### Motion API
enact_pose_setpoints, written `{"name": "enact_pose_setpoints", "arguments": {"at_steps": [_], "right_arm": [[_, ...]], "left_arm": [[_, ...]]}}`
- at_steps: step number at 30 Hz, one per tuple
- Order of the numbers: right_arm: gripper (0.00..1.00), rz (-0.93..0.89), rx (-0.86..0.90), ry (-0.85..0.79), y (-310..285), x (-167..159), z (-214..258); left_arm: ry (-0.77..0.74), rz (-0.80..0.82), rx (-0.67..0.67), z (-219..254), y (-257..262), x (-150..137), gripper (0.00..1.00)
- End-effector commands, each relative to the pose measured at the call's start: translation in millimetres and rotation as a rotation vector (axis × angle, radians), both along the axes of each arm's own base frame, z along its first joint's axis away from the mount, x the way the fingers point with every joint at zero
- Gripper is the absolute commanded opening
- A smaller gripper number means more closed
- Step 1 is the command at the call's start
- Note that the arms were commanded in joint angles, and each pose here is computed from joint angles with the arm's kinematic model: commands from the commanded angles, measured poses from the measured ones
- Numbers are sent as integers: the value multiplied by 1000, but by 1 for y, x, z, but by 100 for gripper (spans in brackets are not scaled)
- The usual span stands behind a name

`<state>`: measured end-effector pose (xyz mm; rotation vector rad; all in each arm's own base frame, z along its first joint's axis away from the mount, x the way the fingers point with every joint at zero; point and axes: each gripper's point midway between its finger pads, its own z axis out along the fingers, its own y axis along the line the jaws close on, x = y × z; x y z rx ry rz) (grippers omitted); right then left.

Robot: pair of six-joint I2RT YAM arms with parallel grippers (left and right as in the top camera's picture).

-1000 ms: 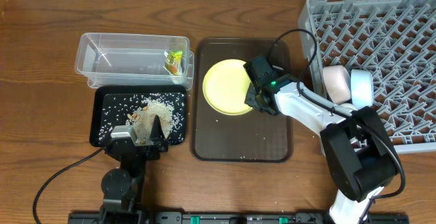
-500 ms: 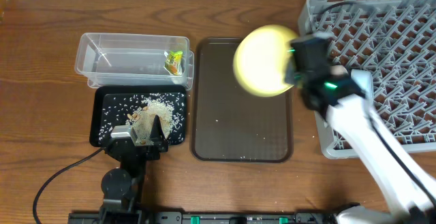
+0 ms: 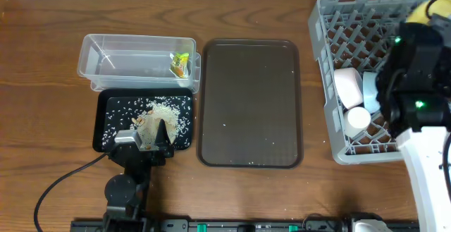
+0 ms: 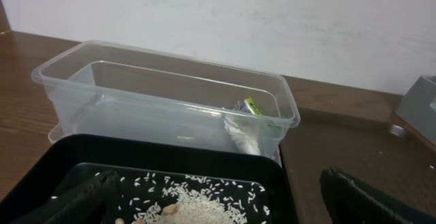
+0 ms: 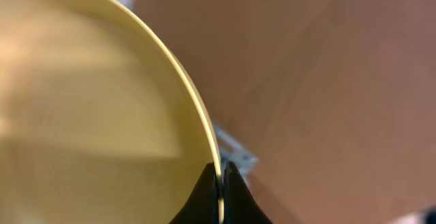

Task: Sort waste into correct bins and load items into the dishwasher rack
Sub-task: 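Lift the yellow plate and stand it upright in the rack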

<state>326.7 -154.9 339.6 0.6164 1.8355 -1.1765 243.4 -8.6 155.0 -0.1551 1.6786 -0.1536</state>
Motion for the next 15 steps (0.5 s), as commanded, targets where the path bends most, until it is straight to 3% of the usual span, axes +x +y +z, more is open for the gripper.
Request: {"name": "enact_pose_setpoints", "arguments": {"at_steps": [1,8,15], "right_arm": [[1,-81,-70,153,-25,-4,-9],[1,-78,-86,383,-43,24,-60],[1,42,-106,539,-14,58,-103]], "left_arm": [[41,1,9,-18,1,0,95],[41,1,9,-18,1,0,96],[41,1,9,-18,1,0,95]]}}
